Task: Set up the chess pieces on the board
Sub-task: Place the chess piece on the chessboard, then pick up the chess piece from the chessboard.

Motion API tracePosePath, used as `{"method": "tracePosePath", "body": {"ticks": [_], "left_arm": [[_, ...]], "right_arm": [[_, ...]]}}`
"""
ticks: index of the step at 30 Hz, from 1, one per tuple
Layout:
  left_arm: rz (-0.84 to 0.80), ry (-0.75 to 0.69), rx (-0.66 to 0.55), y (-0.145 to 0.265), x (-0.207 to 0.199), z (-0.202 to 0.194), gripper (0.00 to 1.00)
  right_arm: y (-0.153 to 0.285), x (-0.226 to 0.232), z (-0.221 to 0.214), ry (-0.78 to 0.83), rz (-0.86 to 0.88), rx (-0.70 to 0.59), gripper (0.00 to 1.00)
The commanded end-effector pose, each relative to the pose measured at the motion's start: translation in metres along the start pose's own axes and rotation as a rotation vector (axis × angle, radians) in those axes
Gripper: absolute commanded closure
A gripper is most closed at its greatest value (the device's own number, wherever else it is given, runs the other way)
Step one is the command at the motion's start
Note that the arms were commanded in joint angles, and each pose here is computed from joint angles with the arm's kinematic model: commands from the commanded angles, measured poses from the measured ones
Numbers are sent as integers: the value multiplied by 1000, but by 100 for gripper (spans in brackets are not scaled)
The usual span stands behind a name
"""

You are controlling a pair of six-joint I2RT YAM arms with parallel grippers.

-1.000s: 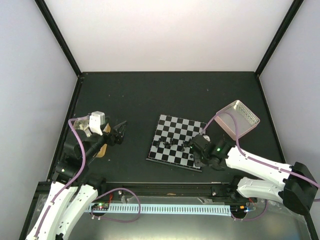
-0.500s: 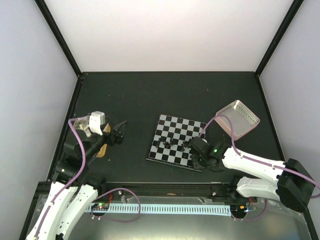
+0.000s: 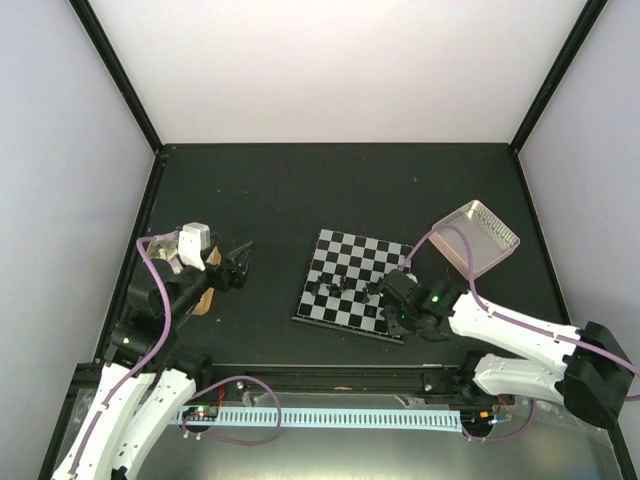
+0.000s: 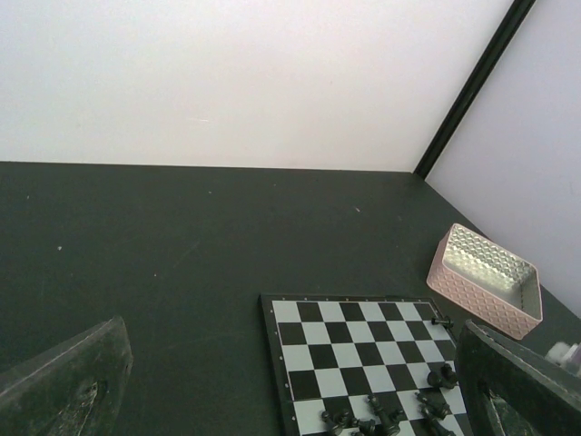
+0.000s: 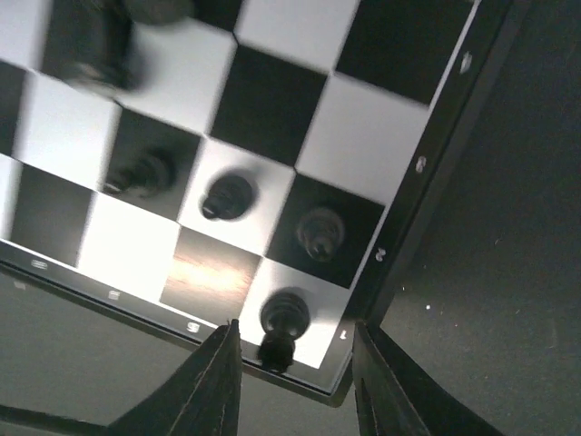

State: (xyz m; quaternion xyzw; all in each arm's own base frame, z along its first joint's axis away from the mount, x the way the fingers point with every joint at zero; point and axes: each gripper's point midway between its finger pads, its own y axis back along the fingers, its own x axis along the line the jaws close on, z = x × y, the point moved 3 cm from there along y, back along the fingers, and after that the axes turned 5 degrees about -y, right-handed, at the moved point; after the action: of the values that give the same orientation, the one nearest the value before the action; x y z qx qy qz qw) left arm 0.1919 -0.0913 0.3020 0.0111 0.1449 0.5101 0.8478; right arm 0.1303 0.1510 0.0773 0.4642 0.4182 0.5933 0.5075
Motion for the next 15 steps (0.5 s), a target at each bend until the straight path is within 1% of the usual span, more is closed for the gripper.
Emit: {"method": "tracePosePath", "body": {"ticks": [1,4,6,10,15], "left_arm": [[20,2,3,0,3,-1,1],[18,2,2,1,3,-1,1],[21,1,2,1,3,-1,1],[18,2,1,1,3,-1,1],[6,-7,8,0,2,-3,1]], "right_arm": [[37,12,35,-8,29,-171,64],[46,27,56,18,62,-246,64],[45,38,68,39,52,-266,64],[27,60,81,86,32,-227,65],[1,74,82,98,35,-172,66]]}}
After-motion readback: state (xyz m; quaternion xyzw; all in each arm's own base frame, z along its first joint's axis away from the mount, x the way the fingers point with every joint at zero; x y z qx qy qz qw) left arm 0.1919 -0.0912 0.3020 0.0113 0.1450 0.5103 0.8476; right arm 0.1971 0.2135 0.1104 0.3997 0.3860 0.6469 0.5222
